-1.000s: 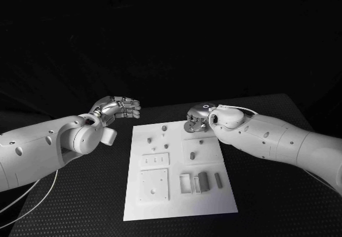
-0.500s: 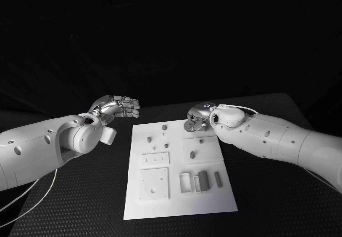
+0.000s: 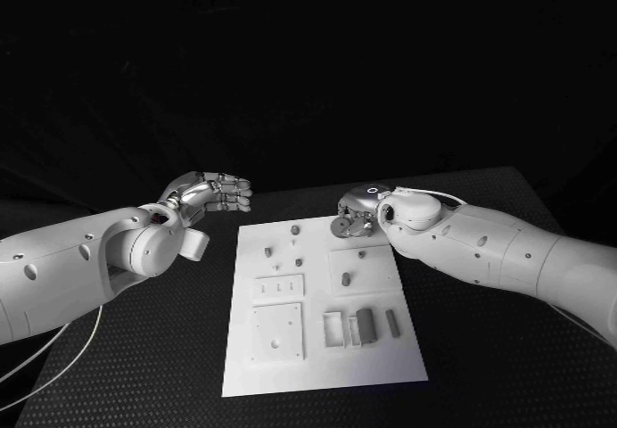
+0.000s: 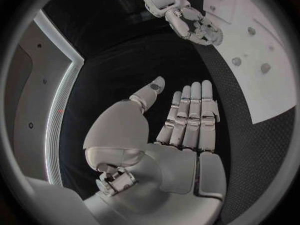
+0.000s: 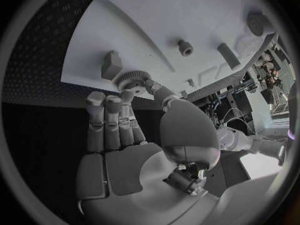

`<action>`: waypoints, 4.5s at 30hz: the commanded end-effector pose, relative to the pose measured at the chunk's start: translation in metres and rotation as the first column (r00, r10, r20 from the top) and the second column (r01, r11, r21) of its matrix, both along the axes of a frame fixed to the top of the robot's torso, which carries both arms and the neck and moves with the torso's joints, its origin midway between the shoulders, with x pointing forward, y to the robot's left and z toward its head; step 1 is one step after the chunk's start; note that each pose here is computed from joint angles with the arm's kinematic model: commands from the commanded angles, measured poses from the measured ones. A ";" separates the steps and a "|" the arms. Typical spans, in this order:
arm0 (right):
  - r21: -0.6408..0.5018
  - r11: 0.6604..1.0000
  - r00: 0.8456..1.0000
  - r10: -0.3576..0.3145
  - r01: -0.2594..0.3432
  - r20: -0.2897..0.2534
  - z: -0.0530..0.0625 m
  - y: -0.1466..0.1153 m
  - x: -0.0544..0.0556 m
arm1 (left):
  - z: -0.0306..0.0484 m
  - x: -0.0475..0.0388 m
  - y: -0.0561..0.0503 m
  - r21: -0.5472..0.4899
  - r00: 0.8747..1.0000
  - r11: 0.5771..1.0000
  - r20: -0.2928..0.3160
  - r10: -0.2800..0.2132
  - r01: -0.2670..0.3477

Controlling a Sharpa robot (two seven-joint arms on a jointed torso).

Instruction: Assemble the parts on the task board

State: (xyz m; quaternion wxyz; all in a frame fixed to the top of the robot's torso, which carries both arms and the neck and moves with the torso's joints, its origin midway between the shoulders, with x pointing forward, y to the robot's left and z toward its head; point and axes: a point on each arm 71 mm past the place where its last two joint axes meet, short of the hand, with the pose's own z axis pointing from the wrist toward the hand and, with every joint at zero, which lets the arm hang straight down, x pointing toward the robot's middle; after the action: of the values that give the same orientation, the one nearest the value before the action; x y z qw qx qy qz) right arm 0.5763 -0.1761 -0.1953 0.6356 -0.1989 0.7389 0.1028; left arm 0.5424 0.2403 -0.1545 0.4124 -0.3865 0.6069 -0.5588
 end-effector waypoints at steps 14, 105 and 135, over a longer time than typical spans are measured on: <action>-0.044 0.999 1.000 0.002 -0.003 -0.030 -0.013 -0.001 -0.003 | 0.0008 -0.0005 -0.002 -0.004 1.000 1.000 0.004 -0.015 0.015; -0.102 0.995 1.000 -0.012 0.009 -0.024 -0.023 -0.005 -0.007 | 0.0002 0.0001 0.002 0.006 1.000 1.000 -0.001 0.000 0.000; -0.128 0.992 0.997 -0.019 0.009 -0.077 -0.031 -0.007 -0.008 | -0.0001 -0.0005 0.004 0.010 1.000 1.000 -0.006 0.005 -0.005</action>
State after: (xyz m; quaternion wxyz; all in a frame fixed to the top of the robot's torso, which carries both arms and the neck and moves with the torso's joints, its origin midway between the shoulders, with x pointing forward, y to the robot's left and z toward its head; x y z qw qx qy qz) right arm 0.5746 -0.1732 -0.1990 0.6432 -0.2156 0.7290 0.0915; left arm 0.5421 0.2466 -0.1556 0.4140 -0.3914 0.6103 -0.5504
